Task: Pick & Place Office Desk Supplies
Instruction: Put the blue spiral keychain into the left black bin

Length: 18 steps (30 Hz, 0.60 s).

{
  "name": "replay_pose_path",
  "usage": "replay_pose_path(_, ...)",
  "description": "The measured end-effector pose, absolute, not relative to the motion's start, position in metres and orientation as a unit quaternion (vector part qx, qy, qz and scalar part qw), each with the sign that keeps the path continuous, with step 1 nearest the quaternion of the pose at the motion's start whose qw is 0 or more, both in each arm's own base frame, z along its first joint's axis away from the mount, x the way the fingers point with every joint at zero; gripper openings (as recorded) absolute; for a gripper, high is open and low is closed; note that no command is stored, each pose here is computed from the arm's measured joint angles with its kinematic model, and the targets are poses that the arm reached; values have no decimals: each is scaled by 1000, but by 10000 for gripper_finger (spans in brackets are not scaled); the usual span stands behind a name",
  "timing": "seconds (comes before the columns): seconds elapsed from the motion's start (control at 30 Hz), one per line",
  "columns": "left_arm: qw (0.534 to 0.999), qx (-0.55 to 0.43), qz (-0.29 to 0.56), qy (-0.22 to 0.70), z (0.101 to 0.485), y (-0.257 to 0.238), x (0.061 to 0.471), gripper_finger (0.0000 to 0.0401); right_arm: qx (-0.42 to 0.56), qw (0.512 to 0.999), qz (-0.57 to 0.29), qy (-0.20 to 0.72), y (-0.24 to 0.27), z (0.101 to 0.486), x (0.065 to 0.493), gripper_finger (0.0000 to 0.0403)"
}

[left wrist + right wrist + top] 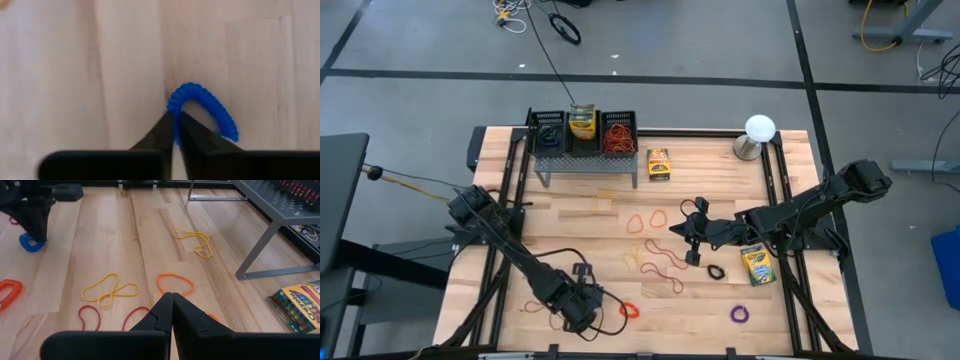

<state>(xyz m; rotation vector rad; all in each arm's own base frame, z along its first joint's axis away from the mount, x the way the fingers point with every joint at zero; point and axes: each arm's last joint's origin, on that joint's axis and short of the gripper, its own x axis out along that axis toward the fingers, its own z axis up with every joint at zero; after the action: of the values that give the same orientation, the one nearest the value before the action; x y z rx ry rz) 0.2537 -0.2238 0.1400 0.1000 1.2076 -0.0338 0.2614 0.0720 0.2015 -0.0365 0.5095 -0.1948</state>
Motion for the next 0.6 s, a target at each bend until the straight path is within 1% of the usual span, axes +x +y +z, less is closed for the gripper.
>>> replay_pose_path(0.07, 822, 58, -5, 566, 145, -221, 251, 8, -18, 963, -96, 252, 72, 201, 261, 11)
replay_pose_path(0.2, 827, 78, 17, 557, 157, -214, 247, 5, -18, 963, -96, 252, 72, 201, 261, 11)
replay_pose_path(0.4, 838, 61, 33, 542, 167, -211, 246, 6, -18, 963, -96, 251, 72, 201, 261, 11)
replay_pose_path(0.5, 832, 42, 15, 553, 165, -212, 248, 32, -18, 963, -96, 251, 72, 201, 261, 11)
replay_pose_path(0.6, 829, 40, -19, 557, 162, -215, 252, 82, -18, 963, -96, 252, 72, 201, 261, 11)
